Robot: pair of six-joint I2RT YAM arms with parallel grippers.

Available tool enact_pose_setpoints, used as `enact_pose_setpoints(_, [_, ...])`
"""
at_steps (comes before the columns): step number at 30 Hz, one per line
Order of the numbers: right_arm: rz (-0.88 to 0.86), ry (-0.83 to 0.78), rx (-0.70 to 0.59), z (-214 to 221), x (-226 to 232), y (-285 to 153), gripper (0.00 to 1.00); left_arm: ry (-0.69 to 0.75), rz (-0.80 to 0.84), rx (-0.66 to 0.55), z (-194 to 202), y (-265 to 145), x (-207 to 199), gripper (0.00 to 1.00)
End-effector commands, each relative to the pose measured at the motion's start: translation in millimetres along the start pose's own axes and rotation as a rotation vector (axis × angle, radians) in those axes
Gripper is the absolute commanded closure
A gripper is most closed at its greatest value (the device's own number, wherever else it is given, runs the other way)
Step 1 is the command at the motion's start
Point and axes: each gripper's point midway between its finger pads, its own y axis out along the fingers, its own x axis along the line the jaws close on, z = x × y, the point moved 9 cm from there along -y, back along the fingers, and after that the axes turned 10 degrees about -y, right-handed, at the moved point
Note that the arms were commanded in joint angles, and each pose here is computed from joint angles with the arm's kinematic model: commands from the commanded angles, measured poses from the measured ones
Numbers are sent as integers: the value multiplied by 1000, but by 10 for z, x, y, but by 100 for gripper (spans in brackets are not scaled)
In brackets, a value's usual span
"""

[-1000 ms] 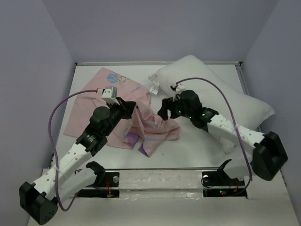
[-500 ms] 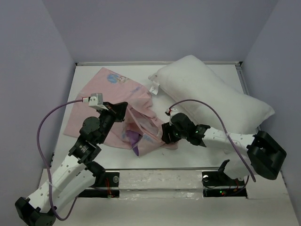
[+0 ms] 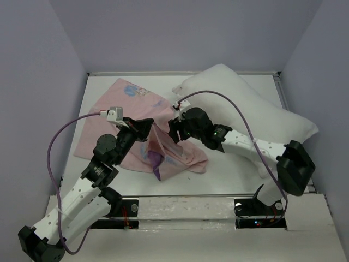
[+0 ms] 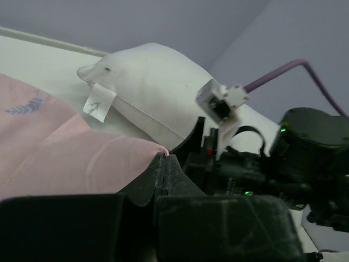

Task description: Put the pillow into the pillowcase

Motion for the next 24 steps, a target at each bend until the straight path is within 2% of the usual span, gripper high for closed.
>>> enact_pose_setpoints(1, [-27, -89, 19, 93, 23, 300, 30, 5, 123, -75, -270, -12, -289, 100])
enact_pose_setpoints(7, [47, -147, 13, -1, -40, 490, 29, 9, 132, -89, -329, -57, -333, 100])
enact_pose_setpoints(9, [105, -141, 10, -29, -79, 551, 33, 9, 131, -93, -332, -84, -330, 100])
enact_pose_setpoints(11, [160, -133, -28, -96, -115, 615, 41, 10, 123, -96, -335, -108, -320, 100])
enact_pose_setpoints(12, [175, -130, -34, -93, -122, 660, 51, 9, 113, -93, -327, -114, -304, 100])
enact_pose_setpoints(15, [216, -121, -98, -240, -145, 711, 67, 10, 104, -89, -309, -145, -276, 100])
enact_pose_setpoints(16, [230, -116, -131, -293, -153, 734, 88, 11, 90, -79, -287, -155, -251, 100])
enact_pose_setpoints(17, [264, -117, -149, -356, -216, 736, 96, 11, 79, -83, -283, -173, -232, 100])
enact_pose_setpoints(18, [281, -116, -164, -413, -231, 715, 100, 12, 62, -78, -269, -188, -203, 100])
enact_pose_setpoints(22, [335, -141, -250, -632, -306, 447, 100, 36, -54, -101, -290, -267, -81, 100])
enact_pose_setpoints(24, [376, -169, -320, -873, -369, 145, 100, 63, -161, -130, -317, -328, 34, 100])
